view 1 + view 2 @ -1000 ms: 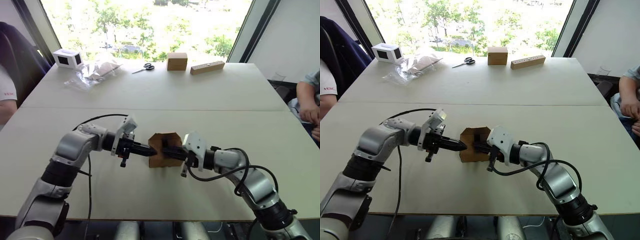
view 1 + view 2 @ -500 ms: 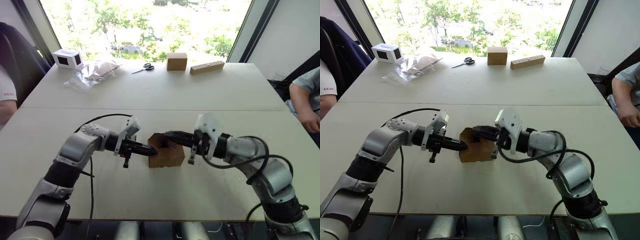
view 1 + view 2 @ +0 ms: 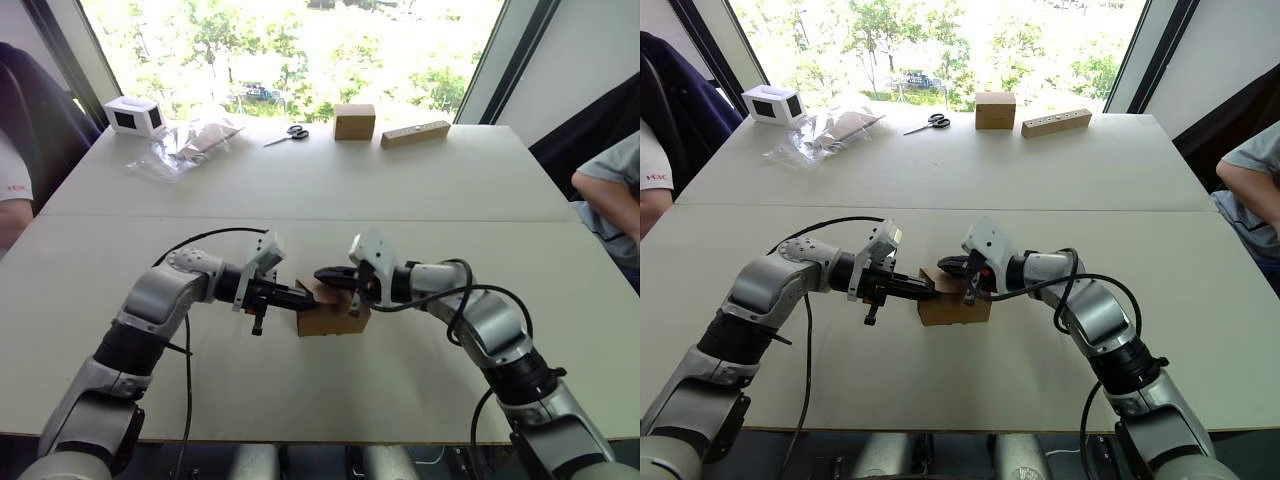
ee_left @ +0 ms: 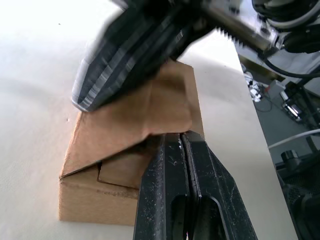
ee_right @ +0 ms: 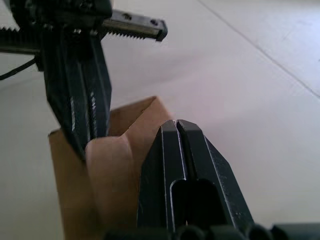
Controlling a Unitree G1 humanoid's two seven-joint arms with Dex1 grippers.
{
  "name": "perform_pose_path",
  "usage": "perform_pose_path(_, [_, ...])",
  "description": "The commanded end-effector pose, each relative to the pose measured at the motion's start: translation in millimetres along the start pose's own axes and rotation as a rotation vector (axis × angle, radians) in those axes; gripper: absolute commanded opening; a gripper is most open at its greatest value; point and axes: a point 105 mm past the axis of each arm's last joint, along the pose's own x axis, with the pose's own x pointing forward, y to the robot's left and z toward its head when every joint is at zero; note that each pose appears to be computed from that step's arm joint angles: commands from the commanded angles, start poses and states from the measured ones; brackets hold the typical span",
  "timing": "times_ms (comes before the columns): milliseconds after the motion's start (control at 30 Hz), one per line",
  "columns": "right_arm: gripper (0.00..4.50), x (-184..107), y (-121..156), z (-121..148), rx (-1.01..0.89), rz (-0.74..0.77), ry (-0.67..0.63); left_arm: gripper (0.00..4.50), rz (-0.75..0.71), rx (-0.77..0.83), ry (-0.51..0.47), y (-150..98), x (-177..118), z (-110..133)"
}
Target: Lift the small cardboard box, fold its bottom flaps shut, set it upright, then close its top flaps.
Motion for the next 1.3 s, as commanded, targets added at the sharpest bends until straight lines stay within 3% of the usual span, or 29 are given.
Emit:
perform_pose_path(33, [0.0, -4, 5, -6, -0.004, -0.005, 0.008, 0.02, 0.033, -0.032, -0.079, 2, -19, 15])
perform_pose_path(333, [0.0, -5, 7, -18, -0.016, -0.051, 0.043, 0.02, 0.062, -0.056, -0.139, 13, -35, 33])
perform_pose_path(600, [0.0, -19, 28, 9, 0.012, -0.028, -0.024, 0.02, 0.087, -0.035, -0.133, 45, 15, 29])
perform_pose_path(733, [0.0, -22, 38, 5, 0.015, -0.012, 0.02, 0.02, 0.044, -0.023, -0.126, 45, 31, 29])
perform_pose_path(967, [0.0, -23, 39, -2, 0.028, -0.021, 0.061, 0.02, 0.03, -0.016, -0.129, 45, 34, 32])
perform_pose_path(1300, [0.0, -22, 18, -4, -0.023, -0.098, 0.063, 0.02, 0.008, -0.012, -0.16, 35, 25, 38])
